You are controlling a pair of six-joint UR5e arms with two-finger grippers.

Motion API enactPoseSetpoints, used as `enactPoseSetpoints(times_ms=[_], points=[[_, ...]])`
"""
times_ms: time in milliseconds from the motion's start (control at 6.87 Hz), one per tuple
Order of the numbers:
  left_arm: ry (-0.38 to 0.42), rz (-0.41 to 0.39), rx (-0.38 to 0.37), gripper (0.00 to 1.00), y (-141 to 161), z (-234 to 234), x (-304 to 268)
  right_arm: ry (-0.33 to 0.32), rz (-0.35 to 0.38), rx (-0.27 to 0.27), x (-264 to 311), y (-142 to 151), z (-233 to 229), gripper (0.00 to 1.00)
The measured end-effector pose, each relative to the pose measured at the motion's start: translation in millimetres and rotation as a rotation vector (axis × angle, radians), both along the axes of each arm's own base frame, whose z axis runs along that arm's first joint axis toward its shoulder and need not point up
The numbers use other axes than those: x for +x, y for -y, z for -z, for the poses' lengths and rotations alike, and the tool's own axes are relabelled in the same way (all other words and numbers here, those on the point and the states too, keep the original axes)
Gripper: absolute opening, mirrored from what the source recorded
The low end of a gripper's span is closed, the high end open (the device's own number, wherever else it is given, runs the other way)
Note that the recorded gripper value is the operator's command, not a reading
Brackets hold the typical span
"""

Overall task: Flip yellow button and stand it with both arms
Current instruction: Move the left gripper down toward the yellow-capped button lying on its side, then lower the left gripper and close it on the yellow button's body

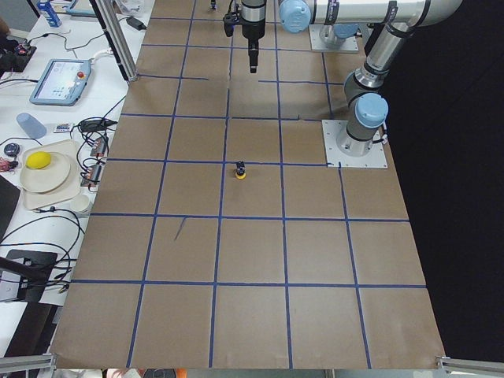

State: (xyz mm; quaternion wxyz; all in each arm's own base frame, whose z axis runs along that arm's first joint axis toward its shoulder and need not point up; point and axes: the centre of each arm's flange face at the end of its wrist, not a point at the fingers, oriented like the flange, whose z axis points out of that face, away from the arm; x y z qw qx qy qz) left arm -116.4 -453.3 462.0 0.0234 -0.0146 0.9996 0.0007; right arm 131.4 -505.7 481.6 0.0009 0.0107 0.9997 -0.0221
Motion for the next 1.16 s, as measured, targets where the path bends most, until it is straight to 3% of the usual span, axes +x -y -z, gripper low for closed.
enactPoseSetpoints(times_ms=[437, 728, 1165], points=[[0.003, -0.109, 0.019, 1.0, 25.5, 26.4, 59.5, 0.0, 0.0, -0.001, 0.0, -0.2, -0.4, 1.0], [-0.01, -0.1, 0.05, 1.0, 37.8, 42.2, 138.0, 0.0, 0.0, -0.001, 0.0, -0.3, -0.4, 1.0], [-0.055, -0.183, 0.12, 1.0, 64.7, 120.8, 250.5, 0.0, 0.0, 0.0, 0.0, -0.3, -0.3, 1.0]])
